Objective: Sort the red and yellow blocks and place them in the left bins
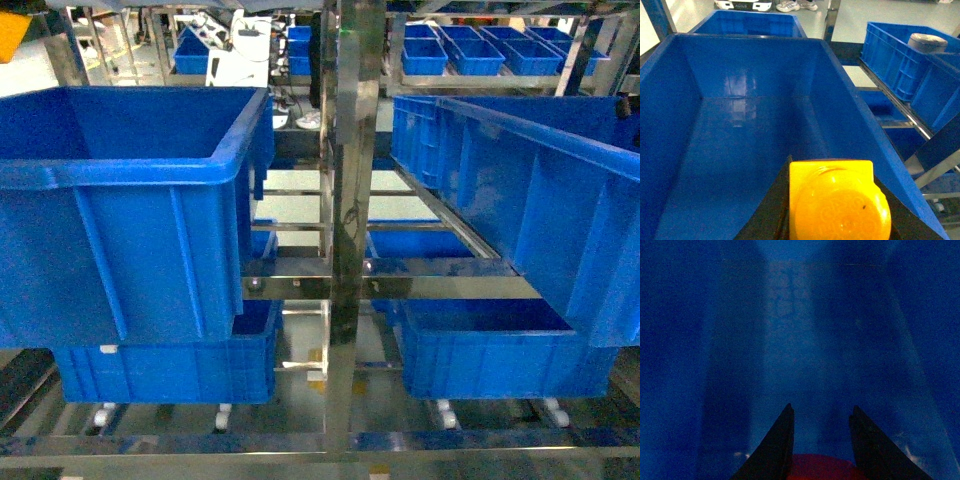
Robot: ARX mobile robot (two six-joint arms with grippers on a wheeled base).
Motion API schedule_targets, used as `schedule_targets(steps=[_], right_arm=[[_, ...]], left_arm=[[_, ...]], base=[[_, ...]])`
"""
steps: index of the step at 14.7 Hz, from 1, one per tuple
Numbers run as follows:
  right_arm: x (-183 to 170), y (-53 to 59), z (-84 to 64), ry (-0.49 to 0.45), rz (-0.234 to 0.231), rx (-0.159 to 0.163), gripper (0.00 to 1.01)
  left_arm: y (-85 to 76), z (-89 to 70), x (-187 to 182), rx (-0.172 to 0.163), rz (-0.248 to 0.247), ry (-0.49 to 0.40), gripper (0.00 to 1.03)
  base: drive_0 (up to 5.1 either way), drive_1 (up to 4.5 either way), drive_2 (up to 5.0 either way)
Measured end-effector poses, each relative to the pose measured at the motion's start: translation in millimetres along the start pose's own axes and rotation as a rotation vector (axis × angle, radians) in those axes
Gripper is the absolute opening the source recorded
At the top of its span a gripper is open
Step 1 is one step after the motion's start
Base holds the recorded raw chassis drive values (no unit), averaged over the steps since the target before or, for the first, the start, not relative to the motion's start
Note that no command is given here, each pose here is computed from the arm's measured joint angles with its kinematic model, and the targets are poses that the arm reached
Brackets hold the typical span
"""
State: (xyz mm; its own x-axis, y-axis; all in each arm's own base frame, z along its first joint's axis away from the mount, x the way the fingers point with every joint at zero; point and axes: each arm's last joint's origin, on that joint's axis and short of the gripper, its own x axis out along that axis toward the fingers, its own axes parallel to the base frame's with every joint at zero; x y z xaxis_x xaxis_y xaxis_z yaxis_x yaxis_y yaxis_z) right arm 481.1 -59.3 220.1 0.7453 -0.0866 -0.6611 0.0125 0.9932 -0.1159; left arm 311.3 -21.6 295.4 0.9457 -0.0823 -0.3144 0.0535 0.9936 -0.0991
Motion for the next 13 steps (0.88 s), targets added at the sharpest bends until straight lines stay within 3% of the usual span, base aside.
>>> schedule_targets(steps=[3,5,13], right_arm=[[9,-23.2,-4.8,0.022,-0.091,-0.012,0.28],[14,-31.6,-7.5,0.029,-0.105,-0.01,0.28],[21,-31.2,-9.1,0.025,-0.103,-0.037,0.28]], left_arm=[[0.0,0.2,0,0.0,0.0,-0.001,0.27],[0.0,0.1,0,0.0,0.0,-0.001,0.27],[0.0,0.2,0,0.0,0.0,-0.002,0.27]], base=[[0.0,0.0,0.0],[0.0,0.0,0.0],[0.0,0.0,0.0]])
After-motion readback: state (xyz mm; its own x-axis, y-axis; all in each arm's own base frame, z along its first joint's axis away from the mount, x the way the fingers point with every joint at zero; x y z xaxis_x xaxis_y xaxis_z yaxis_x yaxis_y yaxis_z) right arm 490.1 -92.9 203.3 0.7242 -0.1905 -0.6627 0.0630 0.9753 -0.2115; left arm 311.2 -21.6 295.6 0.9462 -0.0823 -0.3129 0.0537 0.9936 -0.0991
